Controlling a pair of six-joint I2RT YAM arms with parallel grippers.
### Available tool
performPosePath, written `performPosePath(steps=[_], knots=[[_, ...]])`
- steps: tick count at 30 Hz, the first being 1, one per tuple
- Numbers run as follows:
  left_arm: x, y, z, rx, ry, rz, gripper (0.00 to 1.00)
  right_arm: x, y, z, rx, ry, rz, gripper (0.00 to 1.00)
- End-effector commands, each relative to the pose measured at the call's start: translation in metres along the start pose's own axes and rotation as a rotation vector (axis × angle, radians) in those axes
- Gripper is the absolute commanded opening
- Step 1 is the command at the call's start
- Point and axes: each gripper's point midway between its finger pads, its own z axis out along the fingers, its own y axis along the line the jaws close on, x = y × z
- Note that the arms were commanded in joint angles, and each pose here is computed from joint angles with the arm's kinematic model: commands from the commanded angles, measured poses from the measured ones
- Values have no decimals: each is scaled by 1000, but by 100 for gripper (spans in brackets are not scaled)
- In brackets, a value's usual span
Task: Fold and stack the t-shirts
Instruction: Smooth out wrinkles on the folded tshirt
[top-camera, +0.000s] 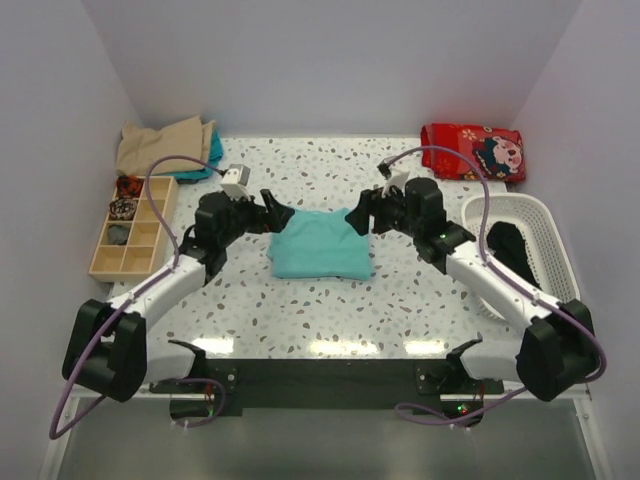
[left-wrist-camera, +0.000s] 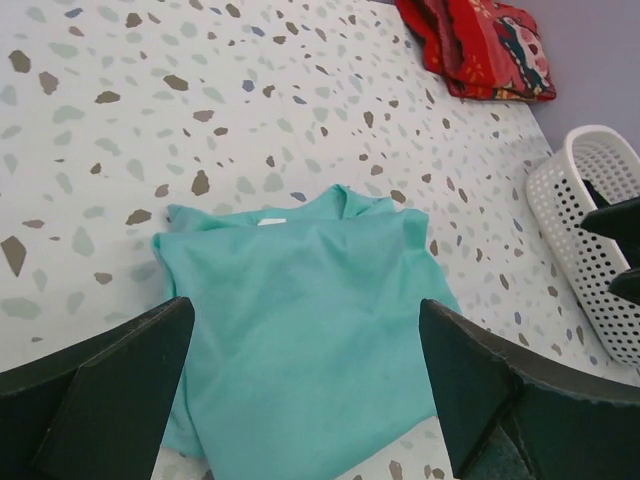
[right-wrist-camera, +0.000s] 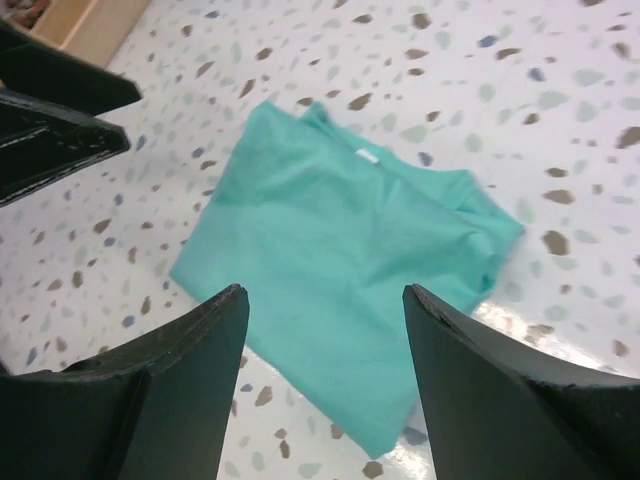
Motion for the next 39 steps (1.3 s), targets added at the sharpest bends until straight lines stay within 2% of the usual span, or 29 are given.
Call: performPosePath(steps=[1, 3, 4, 6, 7, 10, 14, 16, 22, 27, 30, 39], knots=[[25, 39, -1, -200, 110, -45, 100, 5, -54, -20, 304, 31, -70, 68], [35, 56, 1, -245, 176, -161, 100, 7, -64, -24, 362, 37, -88, 68], [51, 51, 6, -160, 243, -206, 92, 7, -70, -27, 396, 35, -93, 68], [50, 54, 4, -115, 227, -291, 86, 11, -72, -29, 405, 43, -103, 68], [43, 52, 1, -96, 162, -272, 100, 14, -74, -29, 409, 51, -107, 69], [22, 58, -9, -198, 78, -177, 100, 20, -81, -31, 443, 72, -113, 68], [6, 88, -28, -401, 39, -44, 100, 28, -91, -32, 487, 83, -109, 71], [5, 101, -36, -484, 31, -26, 100, 33, -100, -31, 526, 112, -97, 71], [10, 96, -38, -478, 62, -68, 100, 31, -116, -29, 599, 123, -91, 75], [23, 101, -40, -495, 139, -45, 100, 33, -142, -38, 694, 141, -30, 77], [27, 105, -42, -515, 155, -43, 100, 35, -147, -40, 686, 144, -8, 77], [12, 95, -30, -462, 135, -32, 100, 29, -150, -38, 694, 161, 13, 78]])
